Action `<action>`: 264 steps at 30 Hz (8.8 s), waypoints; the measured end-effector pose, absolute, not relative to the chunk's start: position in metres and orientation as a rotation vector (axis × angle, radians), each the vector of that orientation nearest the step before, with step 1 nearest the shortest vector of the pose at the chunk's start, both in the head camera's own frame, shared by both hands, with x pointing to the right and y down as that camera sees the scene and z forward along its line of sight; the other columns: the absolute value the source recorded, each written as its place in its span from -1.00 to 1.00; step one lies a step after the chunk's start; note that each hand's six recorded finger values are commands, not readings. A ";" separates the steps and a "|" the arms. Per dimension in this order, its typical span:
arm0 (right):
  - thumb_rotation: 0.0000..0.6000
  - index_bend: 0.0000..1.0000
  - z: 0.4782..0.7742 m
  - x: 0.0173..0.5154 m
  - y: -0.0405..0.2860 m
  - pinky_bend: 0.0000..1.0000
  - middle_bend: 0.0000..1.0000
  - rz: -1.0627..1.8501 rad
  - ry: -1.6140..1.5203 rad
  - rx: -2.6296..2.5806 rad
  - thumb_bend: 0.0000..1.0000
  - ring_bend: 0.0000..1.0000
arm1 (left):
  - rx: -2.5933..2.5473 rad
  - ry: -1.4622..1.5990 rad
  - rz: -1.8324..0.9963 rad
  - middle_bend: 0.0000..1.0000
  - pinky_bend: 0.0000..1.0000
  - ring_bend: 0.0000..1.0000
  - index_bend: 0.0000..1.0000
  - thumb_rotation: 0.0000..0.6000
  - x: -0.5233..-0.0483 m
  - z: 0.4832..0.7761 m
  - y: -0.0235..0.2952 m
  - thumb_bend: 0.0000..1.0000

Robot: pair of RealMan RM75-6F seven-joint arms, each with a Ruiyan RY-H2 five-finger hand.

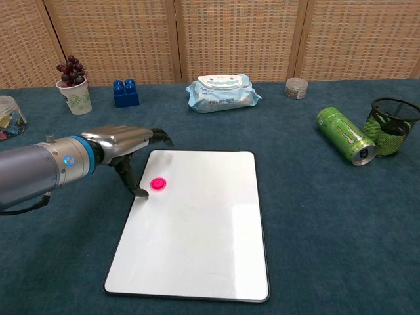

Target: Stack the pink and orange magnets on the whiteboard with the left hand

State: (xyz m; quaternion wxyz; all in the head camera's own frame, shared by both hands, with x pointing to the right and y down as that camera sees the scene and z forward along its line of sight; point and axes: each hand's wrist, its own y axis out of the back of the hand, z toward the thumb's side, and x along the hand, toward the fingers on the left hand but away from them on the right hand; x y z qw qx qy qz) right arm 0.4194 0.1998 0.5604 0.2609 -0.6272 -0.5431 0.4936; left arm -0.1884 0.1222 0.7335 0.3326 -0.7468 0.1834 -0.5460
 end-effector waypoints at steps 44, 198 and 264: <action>1.00 -1.00 0.561 0.417 0.201 -1.00 -1.00 1.350 -1.473 -1.717 -0.79 -1.00 | -1.826 0.643 -1.633 -1.00 -1.00 -1.00 -0.25 1.00 -0.363 0.739 0.133 -0.36; 1.00 -1.00 0.565 0.418 0.202 -1.00 -1.00 1.377 -1.489 -1.766 -0.79 -1.00 | -1.708 0.775 -1.754 -1.00 -1.00 -1.00 -0.22 1.00 -0.366 0.781 0.068 -0.32; 1.00 -1.00 0.565 0.419 0.202 -1.00 -1.00 1.382 -1.498 -1.786 -0.79 -1.00 | -1.961 0.472 -1.396 -1.00 -1.00 -1.00 0.25 1.00 -0.187 0.726 0.124 -0.36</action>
